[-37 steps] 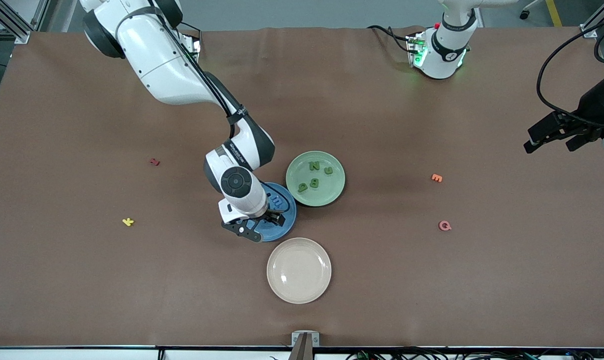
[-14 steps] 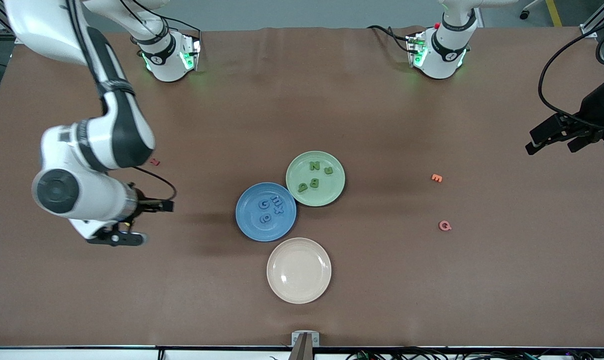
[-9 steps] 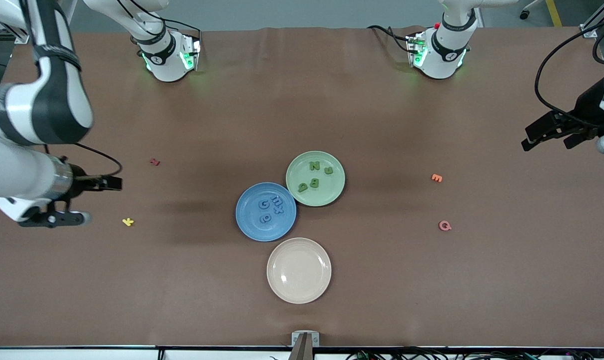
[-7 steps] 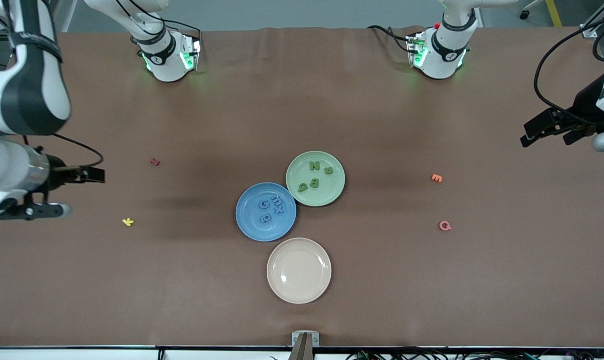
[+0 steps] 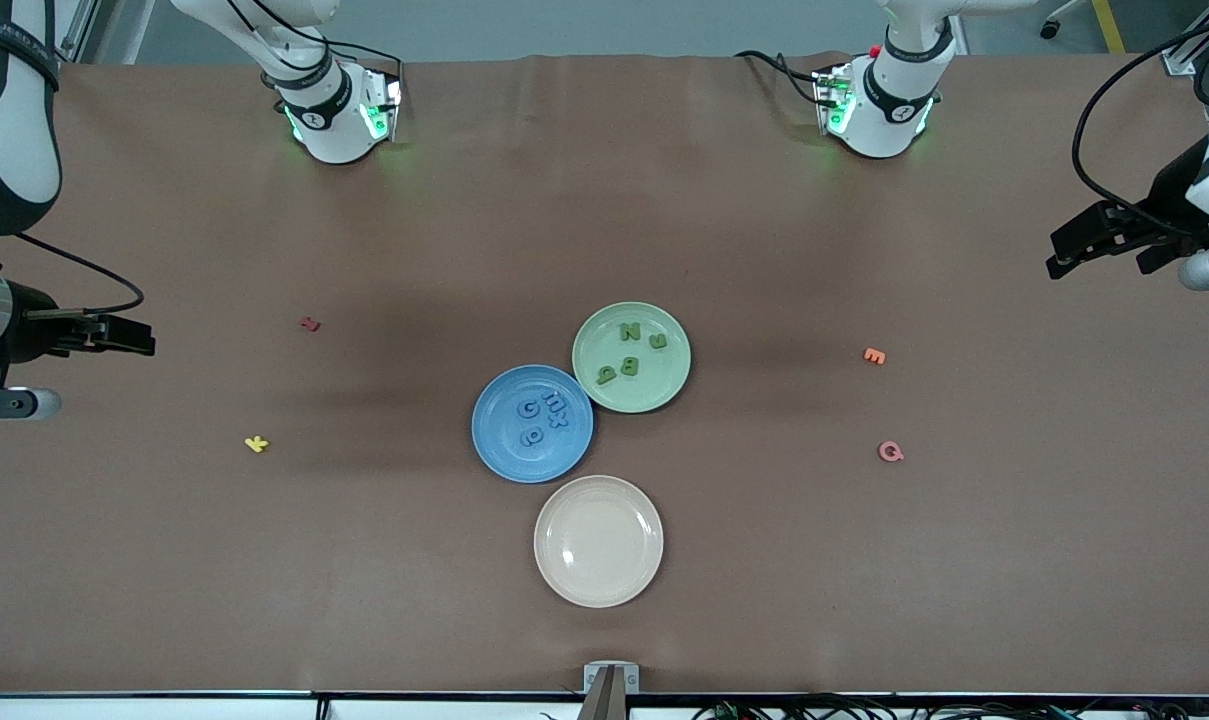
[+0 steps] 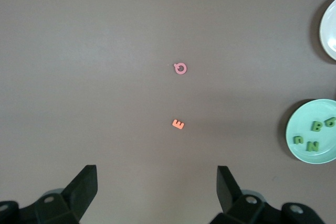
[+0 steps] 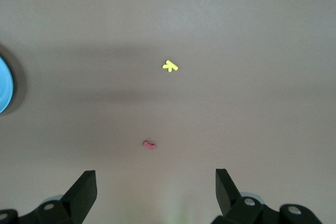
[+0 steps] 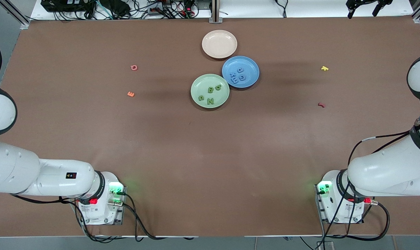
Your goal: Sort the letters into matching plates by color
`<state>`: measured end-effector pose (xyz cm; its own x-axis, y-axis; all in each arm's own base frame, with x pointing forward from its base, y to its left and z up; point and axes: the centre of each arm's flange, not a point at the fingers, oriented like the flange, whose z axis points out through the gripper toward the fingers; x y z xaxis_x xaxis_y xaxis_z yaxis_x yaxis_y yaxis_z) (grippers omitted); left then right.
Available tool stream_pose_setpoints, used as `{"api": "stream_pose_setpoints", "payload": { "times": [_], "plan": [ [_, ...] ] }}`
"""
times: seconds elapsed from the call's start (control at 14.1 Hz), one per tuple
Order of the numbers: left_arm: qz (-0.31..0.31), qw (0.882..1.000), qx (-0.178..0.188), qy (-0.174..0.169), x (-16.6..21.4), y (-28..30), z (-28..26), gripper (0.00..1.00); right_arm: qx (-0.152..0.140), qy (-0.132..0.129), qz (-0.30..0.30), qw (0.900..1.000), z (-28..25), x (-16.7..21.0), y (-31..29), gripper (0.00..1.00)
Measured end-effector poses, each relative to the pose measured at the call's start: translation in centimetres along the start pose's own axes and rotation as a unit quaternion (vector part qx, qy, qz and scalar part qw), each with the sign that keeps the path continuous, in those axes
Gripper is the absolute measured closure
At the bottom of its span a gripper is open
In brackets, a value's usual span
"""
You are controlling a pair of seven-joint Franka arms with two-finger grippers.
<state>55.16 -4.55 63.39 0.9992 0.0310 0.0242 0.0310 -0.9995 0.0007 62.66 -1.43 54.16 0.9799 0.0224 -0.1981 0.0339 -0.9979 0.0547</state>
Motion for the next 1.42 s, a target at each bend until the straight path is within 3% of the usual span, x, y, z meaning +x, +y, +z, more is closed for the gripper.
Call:
{"api": "stream_pose_setpoints", "payload": {
  "times": [0.21, 0.43, 0.64, 0.99, 1.42],
  "plan": [
    [0.008, 1.0, 0.005, 0.001, -0.1, 0.8, 0.0, 0.0, 0.0, -0.022, -0.003, 1.0, -0.2, -0.8, -0.4, 0.0],
    [0.007, 1.0, 0.005, 0.001, -0.1, 0.6, -0.1, 0.0, 0.001, -0.024, 0.0, 1.0, -2.5, -3.1, -0.2, 0.0],
    [0.005, 1.0, 0.005, 0.002, -0.1, 0.4, -0.2, 0.0, 0.017, -0.009, -0.006, 1.0, -4.8, -6.0, -0.2, 0.0],
    [0.003, 1.0, 0.005, 0.002, -0.1, 0.2, -0.3, 0.0, 0.019, 0.025, -0.013, 0.999, -6.5, -10.8, -0.2, 0.0],
    [0.002, 1.0, 0.004, 0.002, 0.0, 0.1, -0.3, 0.0, 0.018, 0.04, -0.013, 0.999, -7.4, -12.6, -0.2, 0.0]
  ]
}}
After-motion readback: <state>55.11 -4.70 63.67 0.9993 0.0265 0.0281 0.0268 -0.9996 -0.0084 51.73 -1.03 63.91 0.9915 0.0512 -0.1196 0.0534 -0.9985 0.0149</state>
